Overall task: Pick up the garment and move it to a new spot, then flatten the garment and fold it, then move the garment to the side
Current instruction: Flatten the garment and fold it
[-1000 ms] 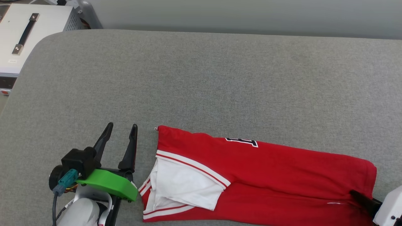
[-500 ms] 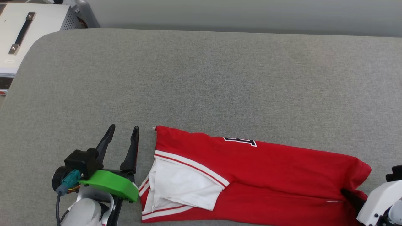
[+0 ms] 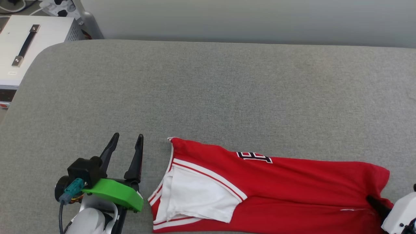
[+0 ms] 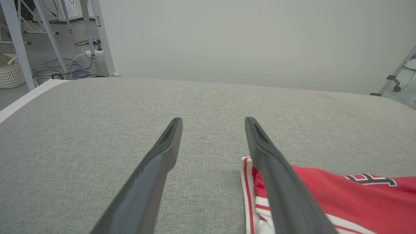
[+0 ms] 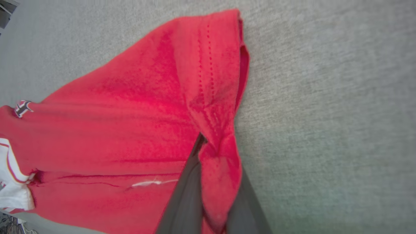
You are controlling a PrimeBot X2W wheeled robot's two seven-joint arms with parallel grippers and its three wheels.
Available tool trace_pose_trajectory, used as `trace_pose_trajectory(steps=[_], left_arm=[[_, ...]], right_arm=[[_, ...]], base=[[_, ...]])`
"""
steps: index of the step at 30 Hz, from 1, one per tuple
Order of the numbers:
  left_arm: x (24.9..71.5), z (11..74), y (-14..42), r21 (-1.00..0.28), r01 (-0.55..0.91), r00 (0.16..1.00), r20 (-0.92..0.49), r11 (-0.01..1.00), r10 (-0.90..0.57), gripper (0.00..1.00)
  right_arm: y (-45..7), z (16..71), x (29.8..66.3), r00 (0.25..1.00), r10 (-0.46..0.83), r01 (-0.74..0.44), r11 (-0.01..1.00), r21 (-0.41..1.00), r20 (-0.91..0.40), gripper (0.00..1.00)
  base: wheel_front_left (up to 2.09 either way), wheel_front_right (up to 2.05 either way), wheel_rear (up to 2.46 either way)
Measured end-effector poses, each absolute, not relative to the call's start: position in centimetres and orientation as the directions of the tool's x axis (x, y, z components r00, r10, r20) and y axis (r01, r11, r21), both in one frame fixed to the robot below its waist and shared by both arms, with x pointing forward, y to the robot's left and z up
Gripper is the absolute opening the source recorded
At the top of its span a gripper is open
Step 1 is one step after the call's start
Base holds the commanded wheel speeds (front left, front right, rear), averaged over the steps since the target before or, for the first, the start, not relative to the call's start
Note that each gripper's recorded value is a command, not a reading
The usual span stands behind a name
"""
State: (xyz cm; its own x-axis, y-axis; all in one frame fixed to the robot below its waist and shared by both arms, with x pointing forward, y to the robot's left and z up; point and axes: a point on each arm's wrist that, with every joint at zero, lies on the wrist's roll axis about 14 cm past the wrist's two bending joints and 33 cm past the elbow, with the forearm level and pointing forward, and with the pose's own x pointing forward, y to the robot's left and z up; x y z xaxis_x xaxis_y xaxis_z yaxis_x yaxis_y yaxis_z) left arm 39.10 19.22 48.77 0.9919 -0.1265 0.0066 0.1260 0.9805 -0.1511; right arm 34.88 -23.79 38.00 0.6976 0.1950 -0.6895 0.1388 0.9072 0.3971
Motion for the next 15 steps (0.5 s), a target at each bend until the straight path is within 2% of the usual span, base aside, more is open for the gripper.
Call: trace_pose_trajectory(steps=[8,15], left_arm=[[38.6,49.0,19.2,-0.154,0.127,0.992,0.013,0.98,-0.127,1.0],[38.0,49.4,19.2,-0.165,0.119,0.993,0.026,0.979,-0.117,1.0]], right_arm=[[-28.5,39.1,35.0,0.727,0.08,0.189,0.932,0.31,-0.682,0.0],[-28.5,40.3,35.3,0.754,0.081,0.172,0.933,0.316,-0.652,0.0]], base=[[0.0,0.0,0.0],[0.0,0.0,0.0]])
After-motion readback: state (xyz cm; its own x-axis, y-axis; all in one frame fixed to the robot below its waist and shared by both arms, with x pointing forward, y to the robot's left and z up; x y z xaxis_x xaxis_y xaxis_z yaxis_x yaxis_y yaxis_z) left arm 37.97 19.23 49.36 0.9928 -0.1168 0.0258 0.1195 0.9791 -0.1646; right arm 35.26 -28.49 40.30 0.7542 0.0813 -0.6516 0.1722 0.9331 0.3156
